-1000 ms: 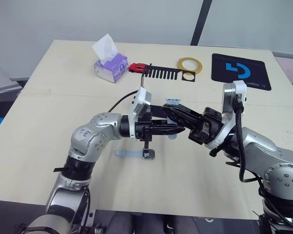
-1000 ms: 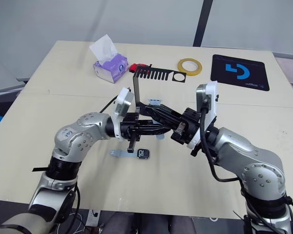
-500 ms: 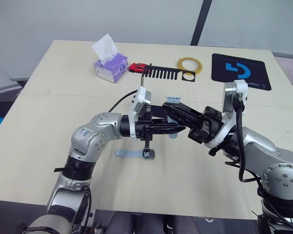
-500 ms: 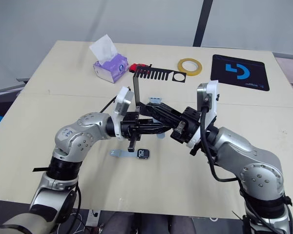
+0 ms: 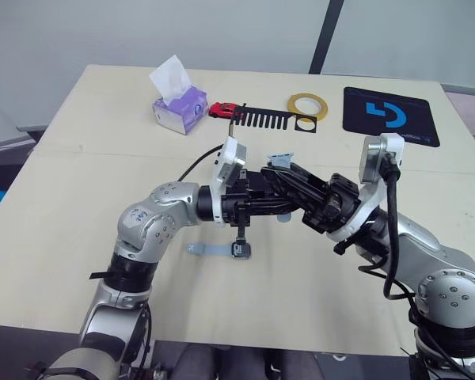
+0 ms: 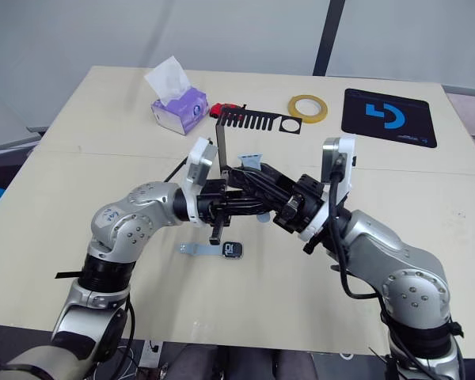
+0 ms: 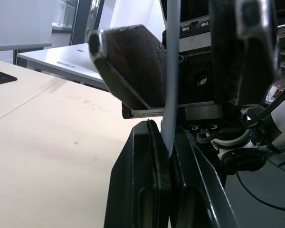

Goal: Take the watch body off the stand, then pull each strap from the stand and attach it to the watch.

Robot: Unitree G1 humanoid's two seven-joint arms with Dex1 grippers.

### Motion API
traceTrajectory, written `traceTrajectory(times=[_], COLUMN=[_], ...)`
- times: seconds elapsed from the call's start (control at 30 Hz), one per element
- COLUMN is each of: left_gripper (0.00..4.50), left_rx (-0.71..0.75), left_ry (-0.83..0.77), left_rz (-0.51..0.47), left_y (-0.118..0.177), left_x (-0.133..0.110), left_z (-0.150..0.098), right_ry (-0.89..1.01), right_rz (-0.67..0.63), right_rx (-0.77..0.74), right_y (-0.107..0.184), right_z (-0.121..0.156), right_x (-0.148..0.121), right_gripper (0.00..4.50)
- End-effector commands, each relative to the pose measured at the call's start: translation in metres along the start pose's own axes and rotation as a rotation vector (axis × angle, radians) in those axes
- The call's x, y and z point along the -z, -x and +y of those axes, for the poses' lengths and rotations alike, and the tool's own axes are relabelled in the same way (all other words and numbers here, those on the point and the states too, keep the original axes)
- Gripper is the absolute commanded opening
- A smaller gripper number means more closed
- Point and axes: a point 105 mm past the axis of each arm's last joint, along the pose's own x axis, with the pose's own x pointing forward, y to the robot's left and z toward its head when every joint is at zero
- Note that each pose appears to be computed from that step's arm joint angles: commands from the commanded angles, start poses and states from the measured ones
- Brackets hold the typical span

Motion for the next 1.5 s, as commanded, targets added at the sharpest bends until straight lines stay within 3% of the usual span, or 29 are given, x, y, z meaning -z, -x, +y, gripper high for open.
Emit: traceTrajectory(times=[0.03,0.1,0.17,0.6,0.7,0.83,0.97,1.13,1.27,1.5], left_gripper=[0.0,0.0,0.0,0.0,1.01,2.7,4.38,4.46,4.46,4.46], left_rx=[0.03,0.031,0.031,0.04,0.053,0.092,0.041,-0.036,-0.044,-0.143], left_ry=[-0.052,-0.051,-0.05,-0.04,-0.042,-0.08,-0.159,-0.271,-0.267,-0.299], left_rz=[-0.029,-0.028,-0.028,-0.025,-0.004,0.135,0.349,0.613,0.65,0.682], left_y=[-0.003,-0.003,-0.003,-0.002,0.001,0.026,0.057,0.079,0.077,0.069], left_x=[-0.016,-0.016,-0.015,-0.015,-0.014,-0.006,0.011,0.052,0.072,0.092], left_z=[-0.007,-0.008,-0.008,-0.009,-0.01,-0.014,-0.002,0.012,0.013,0.027], right_ry=[0.011,0.011,0.011,0.017,0.039,0.152,0.401,0.712,0.868,0.878], right_rz=[-0.047,-0.046,-0.046,-0.05,-0.036,0.054,0.256,0.493,0.582,0.573], right_rx=[-0.032,-0.032,-0.034,-0.041,-0.039,-0.016,0.053,0.09,0.067,0.064], right_y=[0.001,0.001,0.0,-0.001,-0.001,0.004,0.024,0.047,0.057,0.063], right_z=[0.009,0.01,0.01,0.011,0.01,0.007,-0.002,-0.01,-0.009,-0.005], right_x=[-0.009,-0.008,-0.008,-0.008,-0.008,-0.005,0.005,0.021,0.028,0.033], right_gripper=[1.35,0.85,0.07,0.07,0.0,0.0,0.0,0.0,0.0,0.0])
